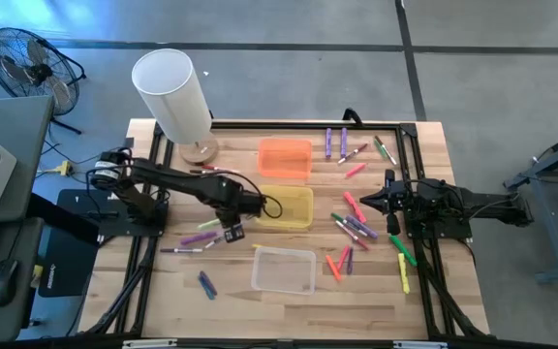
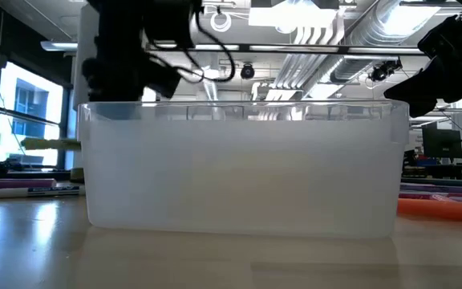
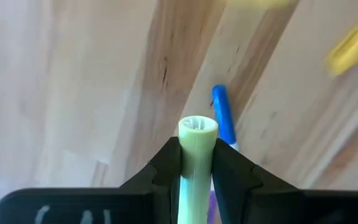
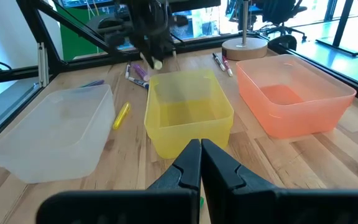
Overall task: Pick & Place Markers
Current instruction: Put the light green highlighter pen into the orange bin
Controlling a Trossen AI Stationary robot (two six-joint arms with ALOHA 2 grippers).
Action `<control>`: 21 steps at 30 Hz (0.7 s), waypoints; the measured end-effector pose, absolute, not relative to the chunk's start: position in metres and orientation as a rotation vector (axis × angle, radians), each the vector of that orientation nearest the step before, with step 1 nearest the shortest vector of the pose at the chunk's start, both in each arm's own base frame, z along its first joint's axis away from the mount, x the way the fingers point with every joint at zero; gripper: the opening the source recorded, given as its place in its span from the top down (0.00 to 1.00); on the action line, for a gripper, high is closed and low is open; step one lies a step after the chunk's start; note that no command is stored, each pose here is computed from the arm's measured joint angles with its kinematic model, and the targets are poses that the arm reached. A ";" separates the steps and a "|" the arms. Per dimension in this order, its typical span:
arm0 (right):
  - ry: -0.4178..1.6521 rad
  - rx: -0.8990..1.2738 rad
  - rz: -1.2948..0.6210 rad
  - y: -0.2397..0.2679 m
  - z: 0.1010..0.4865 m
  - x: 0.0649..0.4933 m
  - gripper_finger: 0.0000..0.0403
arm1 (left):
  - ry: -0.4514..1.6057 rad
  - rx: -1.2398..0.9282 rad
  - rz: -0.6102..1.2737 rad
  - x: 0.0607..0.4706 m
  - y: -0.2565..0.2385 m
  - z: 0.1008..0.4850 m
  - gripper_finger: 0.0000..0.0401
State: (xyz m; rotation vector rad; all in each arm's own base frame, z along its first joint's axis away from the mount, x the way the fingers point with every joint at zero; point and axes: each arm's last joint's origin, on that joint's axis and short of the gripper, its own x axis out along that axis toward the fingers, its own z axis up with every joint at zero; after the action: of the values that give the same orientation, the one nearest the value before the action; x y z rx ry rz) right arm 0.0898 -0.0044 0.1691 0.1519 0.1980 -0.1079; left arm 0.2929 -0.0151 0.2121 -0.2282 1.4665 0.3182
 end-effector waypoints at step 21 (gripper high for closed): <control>0.200 0.152 -0.108 -0.004 0.169 0.090 1.00 | 1.070 0.019 0.328 0.404 0.092 0.337 0.85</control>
State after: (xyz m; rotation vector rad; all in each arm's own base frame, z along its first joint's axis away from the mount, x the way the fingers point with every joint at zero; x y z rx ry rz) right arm 0.0897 -0.0044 0.1692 0.1519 0.1995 -0.1078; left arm 0.4043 0.0920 0.3368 0.0193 1.0702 0.3281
